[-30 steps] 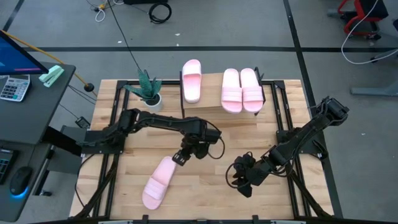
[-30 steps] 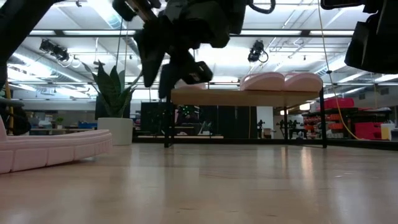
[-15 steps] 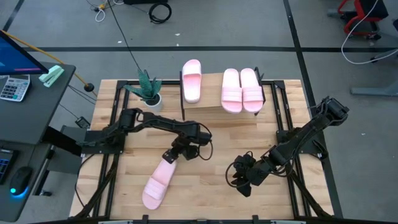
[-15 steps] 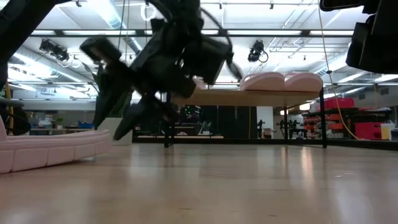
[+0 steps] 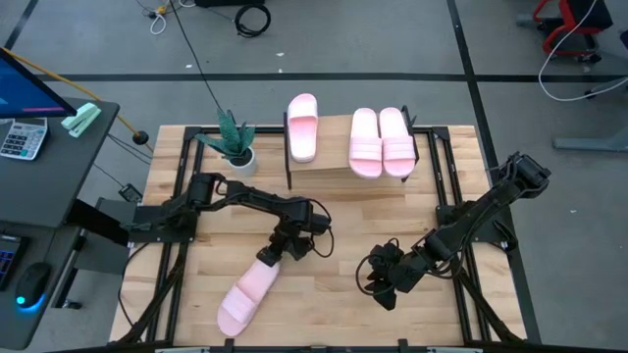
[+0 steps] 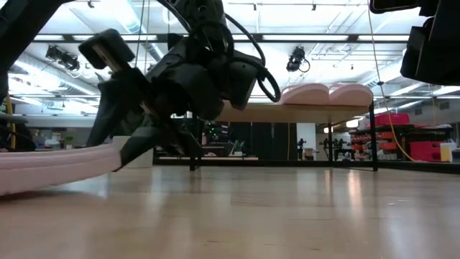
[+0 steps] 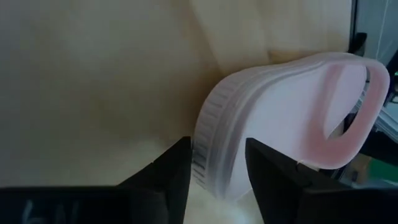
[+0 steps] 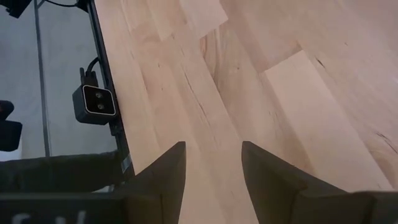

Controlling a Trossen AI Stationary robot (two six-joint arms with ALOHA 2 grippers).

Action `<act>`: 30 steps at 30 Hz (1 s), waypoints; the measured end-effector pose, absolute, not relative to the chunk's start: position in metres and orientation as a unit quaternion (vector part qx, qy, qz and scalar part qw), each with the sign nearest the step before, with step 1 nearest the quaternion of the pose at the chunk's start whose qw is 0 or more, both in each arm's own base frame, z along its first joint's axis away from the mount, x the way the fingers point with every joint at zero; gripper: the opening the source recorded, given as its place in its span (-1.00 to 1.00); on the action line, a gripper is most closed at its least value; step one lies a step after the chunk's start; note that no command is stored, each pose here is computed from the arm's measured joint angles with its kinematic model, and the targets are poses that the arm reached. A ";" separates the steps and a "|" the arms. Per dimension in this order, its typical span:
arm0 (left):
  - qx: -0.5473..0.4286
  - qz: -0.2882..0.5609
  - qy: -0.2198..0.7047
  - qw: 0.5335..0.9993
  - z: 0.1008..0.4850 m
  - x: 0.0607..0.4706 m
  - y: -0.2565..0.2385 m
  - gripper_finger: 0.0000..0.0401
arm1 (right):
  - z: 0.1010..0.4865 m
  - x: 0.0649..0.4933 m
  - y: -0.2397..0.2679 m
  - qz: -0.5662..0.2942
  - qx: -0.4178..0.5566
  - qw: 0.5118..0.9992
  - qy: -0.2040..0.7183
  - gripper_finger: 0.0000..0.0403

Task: Pick and place slides into the shelf
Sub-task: Put the pink slipper on the shelf

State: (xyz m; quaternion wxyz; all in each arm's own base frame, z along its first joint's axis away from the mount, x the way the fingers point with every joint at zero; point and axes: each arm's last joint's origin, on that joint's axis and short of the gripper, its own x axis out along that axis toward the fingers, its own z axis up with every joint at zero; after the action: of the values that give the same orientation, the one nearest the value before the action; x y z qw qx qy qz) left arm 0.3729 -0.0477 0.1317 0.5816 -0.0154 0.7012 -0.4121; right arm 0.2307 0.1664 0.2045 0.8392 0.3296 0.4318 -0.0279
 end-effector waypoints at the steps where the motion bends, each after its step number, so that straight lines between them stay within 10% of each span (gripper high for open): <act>1: -0.012 -0.414 0.701 0.581 0.132 0.373 -0.050 -0.25 | 0.205 0.231 0.166 -0.028 0.330 0.839 0.432 -0.20; 8: 0.003 -0.428 0.700 0.572 0.132 0.370 -0.065 -0.85 | 0.204 0.231 0.166 -0.027 0.327 0.840 0.432 -0.20; 22: -0.040 -0.389 0.764 0.514 0.151 0.362 -0.061 -0.85 | 0.204 0.231 0.166 -0.029 0.316 0.847 0.427 -0.20; 30: -0.029 -0.356 0.728 0.585 0.212 0.394 -0.054 -0.85 | 0.204 0.229 0.168 -0.026 0.312 0.847 0.429 -0.20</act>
State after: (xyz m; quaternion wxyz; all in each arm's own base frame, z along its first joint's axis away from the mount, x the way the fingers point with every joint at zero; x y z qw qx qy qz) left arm 0.3938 -0.0543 0.2121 0.5852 -0.0287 0.7281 -0.3558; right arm 0.2286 0.1684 0.2042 0.8472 0.3123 0.4289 -0.0262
